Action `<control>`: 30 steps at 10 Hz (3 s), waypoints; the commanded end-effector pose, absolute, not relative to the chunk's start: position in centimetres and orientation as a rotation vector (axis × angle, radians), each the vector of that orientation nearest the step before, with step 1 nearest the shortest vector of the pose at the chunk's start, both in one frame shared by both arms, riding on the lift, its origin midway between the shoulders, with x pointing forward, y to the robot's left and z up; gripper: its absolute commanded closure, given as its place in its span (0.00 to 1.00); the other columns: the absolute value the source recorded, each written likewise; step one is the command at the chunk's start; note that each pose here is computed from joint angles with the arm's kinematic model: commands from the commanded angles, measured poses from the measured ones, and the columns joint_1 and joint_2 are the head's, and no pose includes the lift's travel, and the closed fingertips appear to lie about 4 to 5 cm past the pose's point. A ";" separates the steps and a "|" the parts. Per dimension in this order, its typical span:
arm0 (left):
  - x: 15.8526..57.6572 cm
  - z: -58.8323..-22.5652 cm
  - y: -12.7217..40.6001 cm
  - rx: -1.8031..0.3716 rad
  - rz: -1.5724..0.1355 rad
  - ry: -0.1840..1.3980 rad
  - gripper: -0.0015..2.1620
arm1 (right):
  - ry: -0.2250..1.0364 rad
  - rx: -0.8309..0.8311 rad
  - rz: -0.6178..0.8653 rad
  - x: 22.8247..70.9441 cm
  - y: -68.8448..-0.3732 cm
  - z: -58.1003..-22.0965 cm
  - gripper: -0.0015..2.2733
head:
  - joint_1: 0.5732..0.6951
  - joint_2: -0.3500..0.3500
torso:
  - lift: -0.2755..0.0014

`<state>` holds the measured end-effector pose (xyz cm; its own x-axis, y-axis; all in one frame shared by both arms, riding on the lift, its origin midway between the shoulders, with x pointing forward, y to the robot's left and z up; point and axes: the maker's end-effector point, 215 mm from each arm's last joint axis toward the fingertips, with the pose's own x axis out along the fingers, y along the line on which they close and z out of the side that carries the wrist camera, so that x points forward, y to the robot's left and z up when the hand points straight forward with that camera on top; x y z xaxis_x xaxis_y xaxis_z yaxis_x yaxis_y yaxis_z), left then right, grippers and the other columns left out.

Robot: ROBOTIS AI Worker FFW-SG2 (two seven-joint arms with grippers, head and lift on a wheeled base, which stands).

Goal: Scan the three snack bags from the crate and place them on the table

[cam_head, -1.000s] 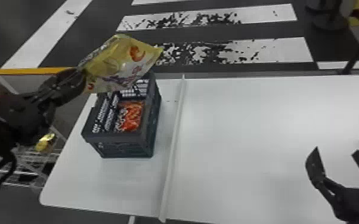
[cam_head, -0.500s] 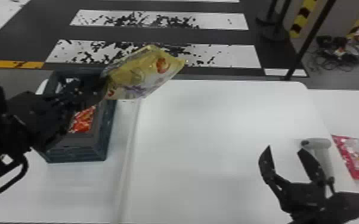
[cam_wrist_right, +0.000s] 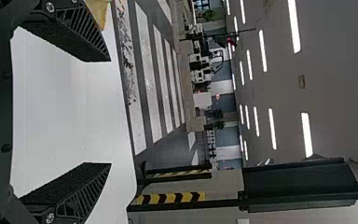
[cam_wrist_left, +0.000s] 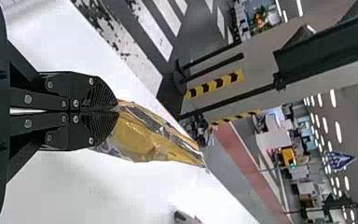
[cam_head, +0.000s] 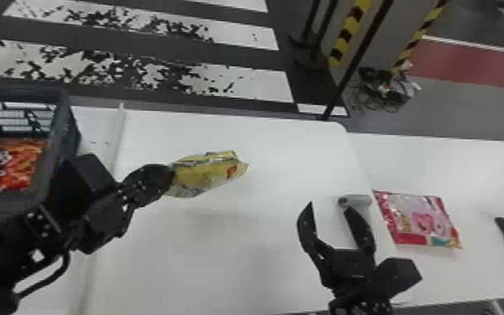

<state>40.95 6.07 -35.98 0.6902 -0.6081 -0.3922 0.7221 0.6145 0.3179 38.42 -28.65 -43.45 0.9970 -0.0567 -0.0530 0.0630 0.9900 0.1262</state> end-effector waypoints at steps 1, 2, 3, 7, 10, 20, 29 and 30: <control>39.7 -39.8 1.7 0.519 -0.857 0.292 0.99 | 0.052 0.124 -0.070 38.7 -29.4 -43.5 0.04 | 1.00 0.07 | 0.77; 39.3 -41.9 -0.3 0.522 -0.885 0.302 0.93 | 0.058 0.124 -0.074 39.0 -29.6 -43.5 0.04 | 1.00 0.01 | 0.77; 38.7 -43.8 -2.0 0.526 -0.911 0.310 0.73 | 0.063 0.125 -0.076 39.2 -29.8 -43.7 0.04 | 1.00 0.00 | 0.77; 38.4 -44.6 -2.7 0.473 -0.910 0.304 0.01 | 0.087 0.121 -0.091 40.2 -30.8 -44.3 0.04 | 1.00 0.00 | 0.77; 38.7 -42.6 -1.8 0.359 -0.888 0.278 0.01 | 0.094 0.119 -0.089 40.4 -30.8 -44.5 0.04 | 1.00 0.00 | 0.77; 41.7 -37.7 17.6 0.156 -0.386 0.138 0.02 | 0.138 0.033 0.187 44.3 -22.5 -43.8 0.94 | 1.00 0.30 | 0.77; 40.4 -39.4 22.5 0.144 -0.322 0.173 0.02 | 0.341 -0.019 0.584 50.5 -10.3 -46.8 0.94 | 1.00 0.65 | 0.77; 40.3 -39.5 22.9 0.143 -0.317 0.175 0.02 | 0.359 -0.035 0.606 51.2 -9.3 -47.5 0.94 | 1.00 0.69 | 0.77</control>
<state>40.41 22.64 -39.41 0.9345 -0.2997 -0.1920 0.3244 0.9392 0.1127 50.71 -9.97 -47.12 0.7718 0.5440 -0.3292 -0.5522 0.8301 0.0772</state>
